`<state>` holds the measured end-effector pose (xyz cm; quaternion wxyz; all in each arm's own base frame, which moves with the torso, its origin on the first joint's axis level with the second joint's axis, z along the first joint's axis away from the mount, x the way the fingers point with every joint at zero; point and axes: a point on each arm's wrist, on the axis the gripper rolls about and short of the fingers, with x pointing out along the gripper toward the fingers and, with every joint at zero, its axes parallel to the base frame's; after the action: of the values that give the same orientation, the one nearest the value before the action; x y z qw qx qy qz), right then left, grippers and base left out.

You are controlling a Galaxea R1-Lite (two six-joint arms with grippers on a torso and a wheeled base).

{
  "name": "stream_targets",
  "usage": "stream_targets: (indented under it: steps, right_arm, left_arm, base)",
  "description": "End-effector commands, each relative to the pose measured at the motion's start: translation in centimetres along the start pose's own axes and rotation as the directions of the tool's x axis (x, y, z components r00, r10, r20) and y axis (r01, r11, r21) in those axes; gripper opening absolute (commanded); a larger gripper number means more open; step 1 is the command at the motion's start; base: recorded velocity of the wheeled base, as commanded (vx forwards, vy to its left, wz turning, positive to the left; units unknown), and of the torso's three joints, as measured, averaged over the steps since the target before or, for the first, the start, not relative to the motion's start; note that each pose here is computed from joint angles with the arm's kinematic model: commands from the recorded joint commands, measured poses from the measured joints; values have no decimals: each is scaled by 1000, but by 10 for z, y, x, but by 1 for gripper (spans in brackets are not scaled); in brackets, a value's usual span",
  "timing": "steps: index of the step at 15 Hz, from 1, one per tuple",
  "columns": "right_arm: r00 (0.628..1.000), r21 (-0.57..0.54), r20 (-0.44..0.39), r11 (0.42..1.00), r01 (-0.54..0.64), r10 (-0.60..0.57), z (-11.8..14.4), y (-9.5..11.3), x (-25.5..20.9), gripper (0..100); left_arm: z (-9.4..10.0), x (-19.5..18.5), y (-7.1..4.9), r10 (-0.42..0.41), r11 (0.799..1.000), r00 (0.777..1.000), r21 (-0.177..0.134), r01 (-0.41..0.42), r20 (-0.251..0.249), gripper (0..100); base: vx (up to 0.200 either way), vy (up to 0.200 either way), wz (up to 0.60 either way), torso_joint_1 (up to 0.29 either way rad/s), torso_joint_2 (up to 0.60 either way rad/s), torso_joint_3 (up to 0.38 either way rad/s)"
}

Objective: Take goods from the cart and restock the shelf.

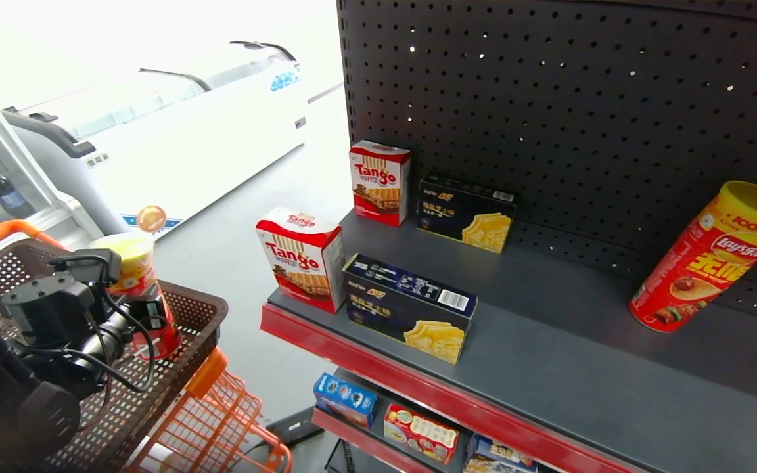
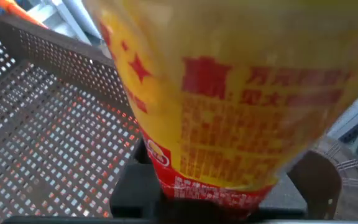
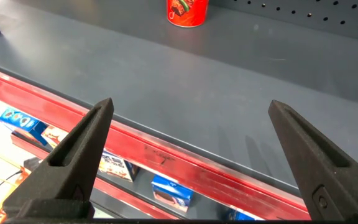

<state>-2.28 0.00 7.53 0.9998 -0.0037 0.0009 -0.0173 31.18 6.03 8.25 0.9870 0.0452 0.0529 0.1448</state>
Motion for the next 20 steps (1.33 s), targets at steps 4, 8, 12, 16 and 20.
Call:
stream_targets:
  steps: [4,8,12,16,20]
  right_arm:
    - [1000,0,0,1000,-1,1,0,0,0,100]
    - [1000,0,0,1000,1,-1,0,0,0,100]
    - [1000,0,0,1000,1,-1,0,0,0,100]
    - [1000,0,0,1000,1,-1,0,0,0,100]
    - [1000,0,0,1000,-1,1,0,0,0,100]
  left_arm:
    - [90,-39,6,-103,994,969,67,90,224,0]
    - [138,-89,-12,-219,976,915,79,204,339,0]
    - [145,-153,-31,-509,858,806,103,504,301,0]
    - [144,-180,-46,-685,723,680,126,679,262,0]
    - [134,-202,-53,-776,621,596,91,778,205,0]
  base:
    - [0,0,0,0,0,0]
    - [0,0,0,0,0,0]
    - [0,0,0,0,0,0]
    - [0,0,0,0,0,0]
    - [0,0,0,0,0,0]
